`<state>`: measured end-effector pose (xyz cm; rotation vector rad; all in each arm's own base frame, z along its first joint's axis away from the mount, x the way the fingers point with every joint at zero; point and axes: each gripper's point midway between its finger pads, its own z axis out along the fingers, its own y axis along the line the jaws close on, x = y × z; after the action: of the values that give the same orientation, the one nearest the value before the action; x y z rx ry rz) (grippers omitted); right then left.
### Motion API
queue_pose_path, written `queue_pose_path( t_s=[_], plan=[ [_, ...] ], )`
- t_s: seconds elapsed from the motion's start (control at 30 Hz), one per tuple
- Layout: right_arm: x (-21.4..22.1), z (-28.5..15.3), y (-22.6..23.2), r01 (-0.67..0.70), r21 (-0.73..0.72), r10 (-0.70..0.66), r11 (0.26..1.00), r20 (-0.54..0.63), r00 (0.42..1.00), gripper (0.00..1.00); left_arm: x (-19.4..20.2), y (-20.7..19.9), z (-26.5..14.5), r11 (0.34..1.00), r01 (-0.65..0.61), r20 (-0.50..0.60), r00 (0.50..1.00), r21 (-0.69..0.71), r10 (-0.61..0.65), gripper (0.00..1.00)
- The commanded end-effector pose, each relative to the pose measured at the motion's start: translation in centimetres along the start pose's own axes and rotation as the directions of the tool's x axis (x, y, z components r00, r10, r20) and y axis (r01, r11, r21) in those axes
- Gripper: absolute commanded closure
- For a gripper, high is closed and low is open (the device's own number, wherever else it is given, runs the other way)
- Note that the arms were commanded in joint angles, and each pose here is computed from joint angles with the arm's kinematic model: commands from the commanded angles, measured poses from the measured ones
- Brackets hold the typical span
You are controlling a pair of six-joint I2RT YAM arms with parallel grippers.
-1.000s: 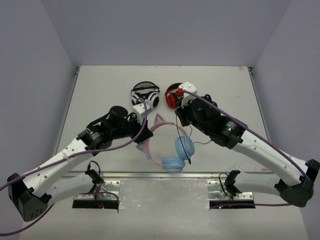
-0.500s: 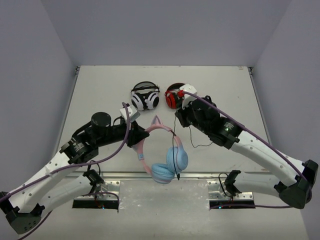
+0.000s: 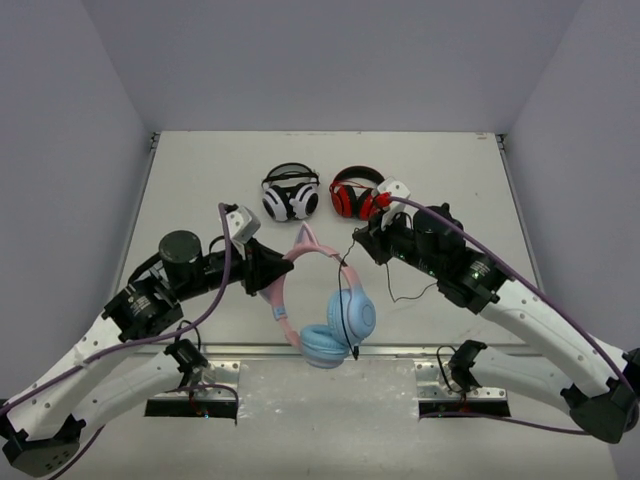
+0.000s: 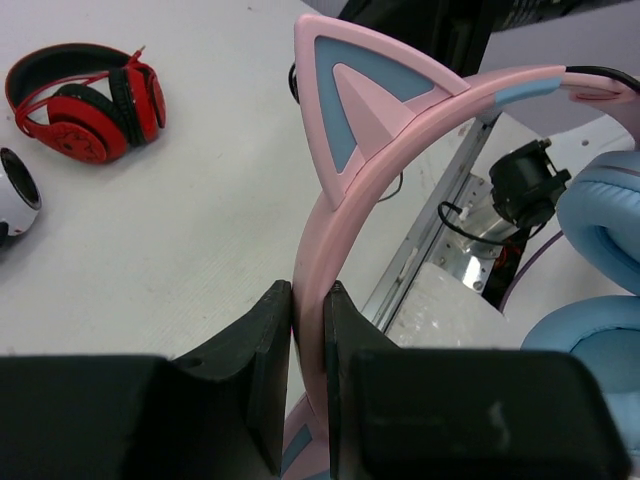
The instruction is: Wrap the headphones
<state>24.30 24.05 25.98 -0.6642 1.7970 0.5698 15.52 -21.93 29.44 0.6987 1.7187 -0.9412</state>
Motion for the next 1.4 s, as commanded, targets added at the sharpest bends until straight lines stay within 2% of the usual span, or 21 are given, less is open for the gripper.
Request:
queue_pose_path(
  t_s=[0.0, 0.1, 0.27, 0.4, 0.53, 0.83, 0.9, 1.0, 1.07, 1.2, 1.23, 1.37],
  plan=[
    [-1.0, 0.0, 0.4, 0.023, -0.042, -0.021, 0.999, 0.067, 0.998, 0.99, -7.7, -2.8, -2.0, 0.998, 0.027, 0.231, 0.972, 0.057, -0.04, 1.0],
    [-1.0, -0.3, 0.0, 0.005, -0.037, -0.002, 0.999, 0.083, 0.997, 0.99, -10.1, -3.0, -3.4, 0.997, 0.074, 0.288, 0.954, 0.035, -0.081, 1.0],
    [-1.1, -0.8, 0.9, -0.01, -0.095, 0.023, 0.995, 0.138, 0.99, 0.99, -13.7, -1.7, -5.4, 0.97, 0.235, 0.39, 0.9, -0.061, -0.194, 1.0],
    [-1.8, -1.8, 2.5, 0.006, -0.186, 0.035, 0.983, 0.215, 0.976, 0.99, -15.9, -2.2, -6.6, 0.951, 0.308, 0.447, 0.856, -0.035, -0.26, 1.0],
    [-3.1, -3.5, 4.7, 0.03, -0.306, 0.07, 0.952, 0.309, 0.949, 0.99, -16.4, -2.7, -6.3, 0.927, 0.375, 0.458, 0.82, 0.023, -0.343, 1.0],
    [-4.0, -4.9, 8.1, 0.091, -0.487, 0.082, 0.868, 0.322, 0.943, 0.99, -17.9, -3.9, -6.2, 0.893, 0.416, 0.51, 0.738, 0.171, -0.441, 1.0],
    [-4.3, -5.2, 8.3, 0.101, -0.494, 0.086, 0.863, 0.341, 0.936, 0.98, -18.3, -3.9, -6.4, 0.892, 0.415, 0.525, 0.727, 0.178, -0.443, 1.0],
    [-4.1, -5.3, 8.3, 0.098, -0.499, 0.094, 0.861, 0.346, 0.933, 0.91, -18.7, -4.0, -7.0, 0.896, 0.405, 0.544, 0.717, 0.183, -0.436, 1.0],
    [-4.1, -5.3, 8.1, 0.086, -0.488, 0.103, 0.869, 0.347, 0.932, 0.89, -18.8, -3.9, -7.5, 0.901, 0.398, 0.557, 0.715, 0.174, -0.423, 1.0],
    [-4.8, -4.6, 5.5, -0.026, -0.358, 0.167, 0.933, 0.368, 0.915, 0.99, -18.3, -3.4, -8.5, 0.911, 0.391, 0.58, 0.714, 0.134, -0.391, 1.0],
    [-4.8, -4.7, 5.1, -0.046, -0.344, 0.181, 0.938, 0.372, 0.91, 0.99, -18.4, -3.1, -9.1, 0.91, 0.397, 0.604, 0.698, 0.121, -0.384, 1.0],
    [-5.0, -5.0, 5.8, -0.023, -0.377, 0.179, 0.926, 0.386, 0.905, 0.99, -18.3, -2.6, -9.9, 0.905, 0.411, 0.628, 0.678, 0.108, -0.382, 1.0]
  ],
)
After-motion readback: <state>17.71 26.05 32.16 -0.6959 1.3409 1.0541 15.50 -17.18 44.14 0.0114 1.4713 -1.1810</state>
